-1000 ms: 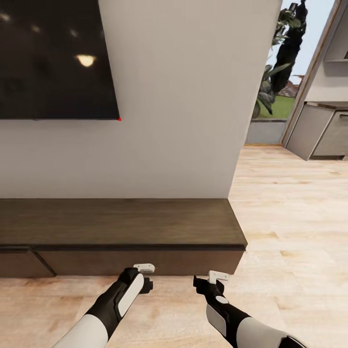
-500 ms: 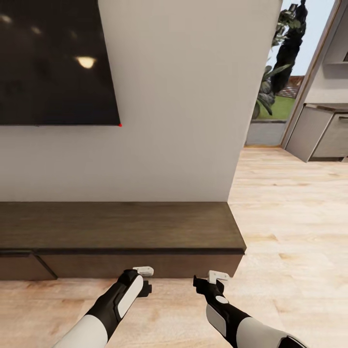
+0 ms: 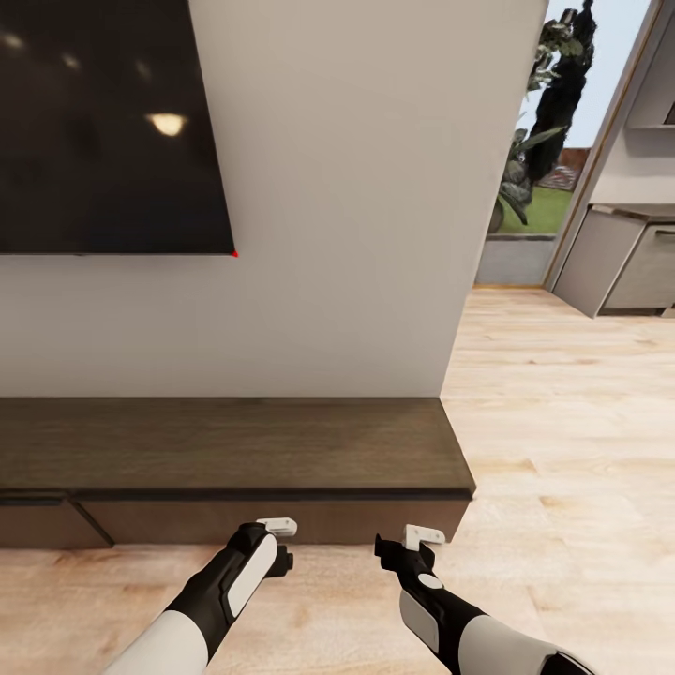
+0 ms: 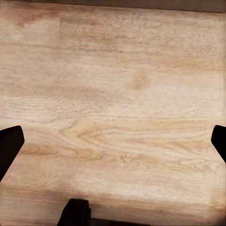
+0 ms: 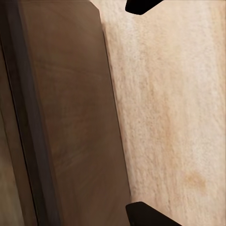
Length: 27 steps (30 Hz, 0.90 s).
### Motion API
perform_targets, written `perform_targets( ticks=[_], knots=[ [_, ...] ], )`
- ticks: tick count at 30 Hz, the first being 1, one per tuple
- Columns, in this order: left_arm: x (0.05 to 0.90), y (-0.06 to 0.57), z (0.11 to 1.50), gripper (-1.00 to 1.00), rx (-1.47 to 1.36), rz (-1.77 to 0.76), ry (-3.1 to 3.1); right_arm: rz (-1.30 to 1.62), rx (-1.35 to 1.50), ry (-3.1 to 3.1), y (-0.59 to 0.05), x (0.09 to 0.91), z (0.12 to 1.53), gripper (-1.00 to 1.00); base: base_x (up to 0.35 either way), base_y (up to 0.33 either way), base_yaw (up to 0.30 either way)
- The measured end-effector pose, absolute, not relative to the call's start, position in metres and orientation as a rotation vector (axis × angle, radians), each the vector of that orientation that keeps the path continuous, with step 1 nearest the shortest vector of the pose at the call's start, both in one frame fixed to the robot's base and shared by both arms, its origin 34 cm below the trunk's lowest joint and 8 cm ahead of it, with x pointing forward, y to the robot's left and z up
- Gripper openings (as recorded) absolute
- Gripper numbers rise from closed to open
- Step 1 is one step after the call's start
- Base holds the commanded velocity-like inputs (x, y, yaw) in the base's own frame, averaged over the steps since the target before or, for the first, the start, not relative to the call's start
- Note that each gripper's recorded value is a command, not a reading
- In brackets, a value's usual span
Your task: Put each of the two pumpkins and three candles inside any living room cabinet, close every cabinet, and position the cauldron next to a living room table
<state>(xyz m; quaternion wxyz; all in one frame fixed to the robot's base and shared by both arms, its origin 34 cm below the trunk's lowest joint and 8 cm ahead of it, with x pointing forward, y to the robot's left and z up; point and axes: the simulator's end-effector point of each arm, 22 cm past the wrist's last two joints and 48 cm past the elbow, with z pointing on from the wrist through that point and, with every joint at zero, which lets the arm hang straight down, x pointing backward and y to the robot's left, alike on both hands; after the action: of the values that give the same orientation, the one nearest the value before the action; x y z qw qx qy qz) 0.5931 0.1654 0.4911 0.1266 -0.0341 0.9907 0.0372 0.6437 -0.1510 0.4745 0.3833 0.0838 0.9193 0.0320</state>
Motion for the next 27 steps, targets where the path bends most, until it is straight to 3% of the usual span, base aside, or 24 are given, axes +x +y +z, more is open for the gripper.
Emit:
perform_targets(
  ticks=[27],
  knots=[
    [0.596, 0.166, 0.54, 1.0, -0.099, 0.112, 2.892, 0.081, 0.213, 2.344, -0.151, 0.649, 0.526, 1.0, 0.0, 0.0, 0.0]
  ],
)
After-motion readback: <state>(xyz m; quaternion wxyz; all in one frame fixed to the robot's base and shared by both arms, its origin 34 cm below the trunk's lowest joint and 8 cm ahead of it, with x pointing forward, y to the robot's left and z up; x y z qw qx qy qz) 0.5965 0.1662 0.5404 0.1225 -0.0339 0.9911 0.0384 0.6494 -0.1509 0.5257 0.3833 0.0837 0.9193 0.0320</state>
